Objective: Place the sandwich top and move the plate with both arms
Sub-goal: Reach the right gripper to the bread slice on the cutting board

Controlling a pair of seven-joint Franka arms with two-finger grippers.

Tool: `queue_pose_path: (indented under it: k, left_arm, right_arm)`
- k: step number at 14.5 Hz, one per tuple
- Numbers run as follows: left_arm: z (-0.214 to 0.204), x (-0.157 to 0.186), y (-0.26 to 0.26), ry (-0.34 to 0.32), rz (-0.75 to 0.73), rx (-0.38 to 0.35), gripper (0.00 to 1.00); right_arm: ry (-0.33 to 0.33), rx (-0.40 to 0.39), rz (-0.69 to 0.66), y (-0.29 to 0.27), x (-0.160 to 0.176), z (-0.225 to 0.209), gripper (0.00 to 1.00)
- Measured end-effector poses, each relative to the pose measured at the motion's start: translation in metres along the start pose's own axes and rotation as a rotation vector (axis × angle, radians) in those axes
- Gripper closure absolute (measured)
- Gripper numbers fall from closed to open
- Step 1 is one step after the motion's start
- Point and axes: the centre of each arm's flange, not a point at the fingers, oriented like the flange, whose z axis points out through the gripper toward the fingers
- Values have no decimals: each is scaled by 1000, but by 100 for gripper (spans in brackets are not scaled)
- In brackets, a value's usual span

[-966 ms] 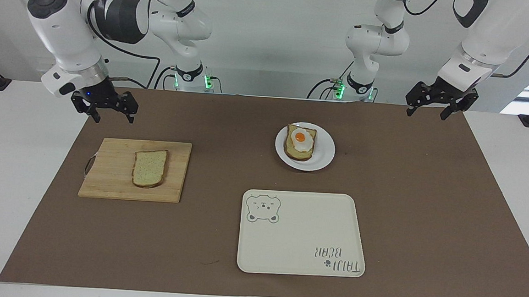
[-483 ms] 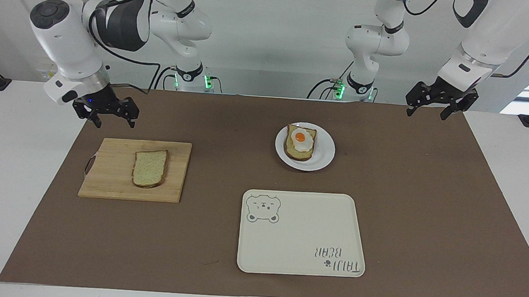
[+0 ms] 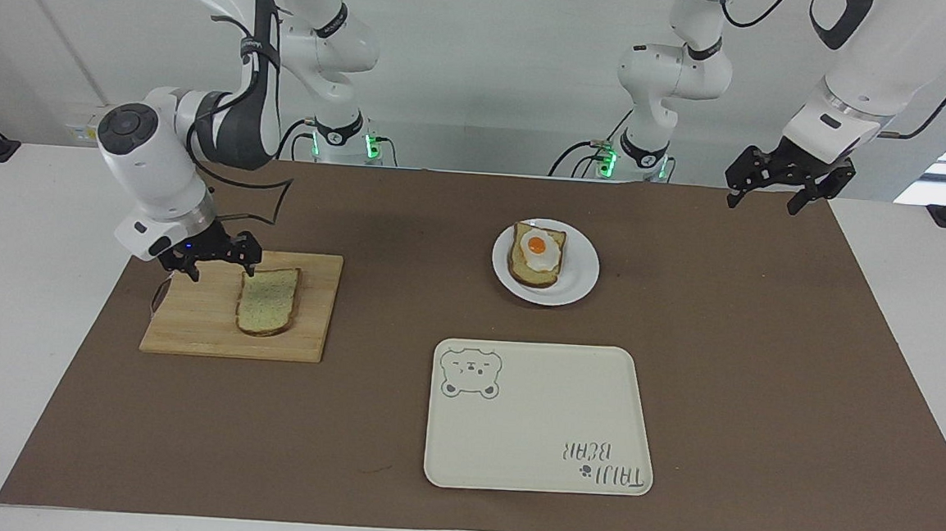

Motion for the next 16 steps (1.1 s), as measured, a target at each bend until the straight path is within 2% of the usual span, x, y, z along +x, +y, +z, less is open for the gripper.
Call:
queue_pose_path:
  k: [10,16]
  left_arm:
    - [0,0,0,0,0,0,0]
    - [0,0,0,0,0,0,0]
  right_arm:
    - [6,119,-62,18,-2,64,0]
    - [19,115,-76,25,-3,83,0]
